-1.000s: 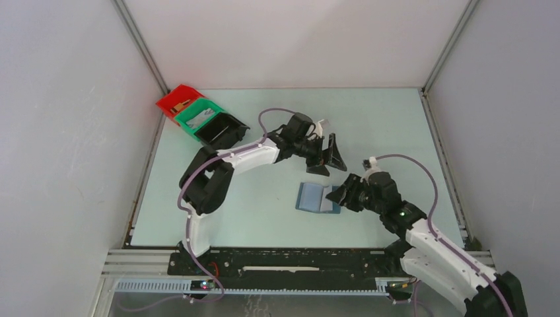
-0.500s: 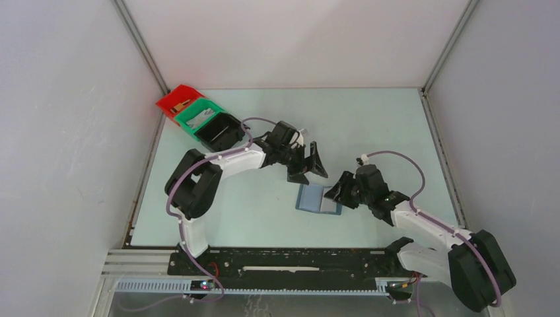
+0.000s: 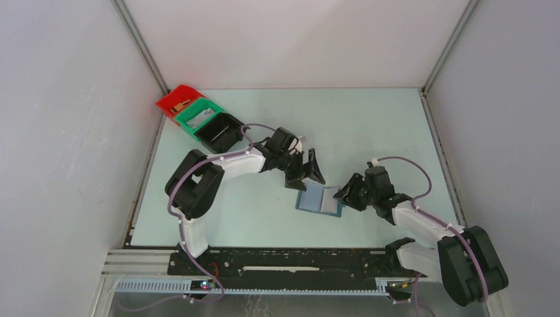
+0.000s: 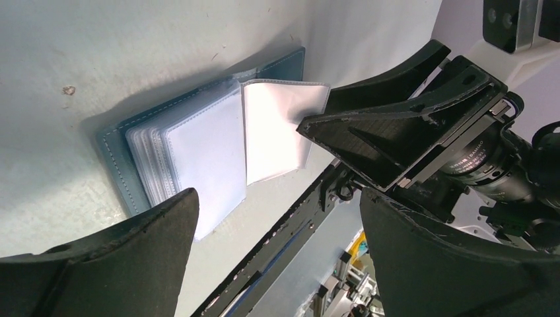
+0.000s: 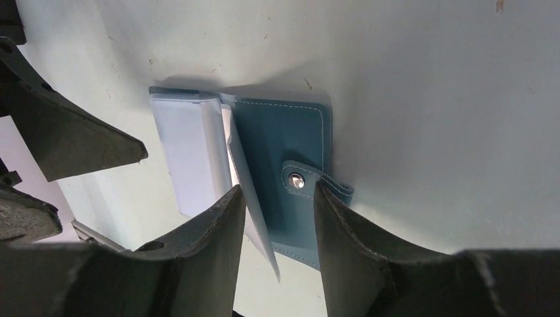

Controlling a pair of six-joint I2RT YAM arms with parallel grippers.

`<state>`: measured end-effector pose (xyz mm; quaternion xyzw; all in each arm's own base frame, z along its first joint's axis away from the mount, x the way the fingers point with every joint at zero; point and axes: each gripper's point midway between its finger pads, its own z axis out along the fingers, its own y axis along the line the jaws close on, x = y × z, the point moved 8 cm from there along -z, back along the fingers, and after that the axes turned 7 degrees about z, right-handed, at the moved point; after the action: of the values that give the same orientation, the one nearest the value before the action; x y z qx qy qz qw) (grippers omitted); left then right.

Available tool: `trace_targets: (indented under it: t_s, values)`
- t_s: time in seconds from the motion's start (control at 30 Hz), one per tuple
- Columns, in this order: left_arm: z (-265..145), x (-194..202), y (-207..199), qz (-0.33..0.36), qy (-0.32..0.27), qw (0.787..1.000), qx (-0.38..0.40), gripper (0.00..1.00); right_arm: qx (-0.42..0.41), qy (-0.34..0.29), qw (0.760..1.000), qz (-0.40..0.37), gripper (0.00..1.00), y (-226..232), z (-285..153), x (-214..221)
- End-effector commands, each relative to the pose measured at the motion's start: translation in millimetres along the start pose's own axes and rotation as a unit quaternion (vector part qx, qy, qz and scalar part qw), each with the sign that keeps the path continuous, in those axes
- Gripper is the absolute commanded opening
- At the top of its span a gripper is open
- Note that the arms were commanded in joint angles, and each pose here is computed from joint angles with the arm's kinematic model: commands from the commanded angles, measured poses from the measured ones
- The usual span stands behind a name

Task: Take the credit cards out of the card holder
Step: Open the card holder at the center of the board.

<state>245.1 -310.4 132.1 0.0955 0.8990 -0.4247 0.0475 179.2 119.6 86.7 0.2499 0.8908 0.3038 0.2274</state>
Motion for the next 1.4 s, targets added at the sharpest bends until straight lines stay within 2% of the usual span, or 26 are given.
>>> trace_targets:
  t_s: [0.0, 0.13, 0.4, 0.97, 1.17, 1.37]
  values:
    - [2, 3, -1, 0.005, -0.001, 1.000, -0.001, 0.97, 0.013, 0.004, 1.000, -0.007, 0.52, -8, 3, 2]
    - [0, 3, 2, 0.024, -0.021, 0.998, -0.054, 0.97, 0.015, 0.007, 1.000, -0.007, 0.52, -9, 3, 3]
    - [12, 10, 0, 0.034, -0.004, 0.998, -0.059, 0.98, 0.015, 0.005, 1.000, -0.008, 0.54, -8, 1, 3]
    - [22, 5, -74, 0.061, 0.027, 0.991, 0.119, 0.99, 0.014, -0.007, 1.000, -0.002, 0.55, -10, -9, 4]
    - [43, -1, -82, 0.058, 0.048, 0.988, 0.133, 0.99, 0.004, -0.046, 0.999, 0.009, 0.56, -10, -30, -2]
    - [62, 3, -86, 0.057, 0.073, 0.986, 0.142, 0.98, -0.045, -0.075, 0.996, 0.006, 0.58, -6, -50, -3]
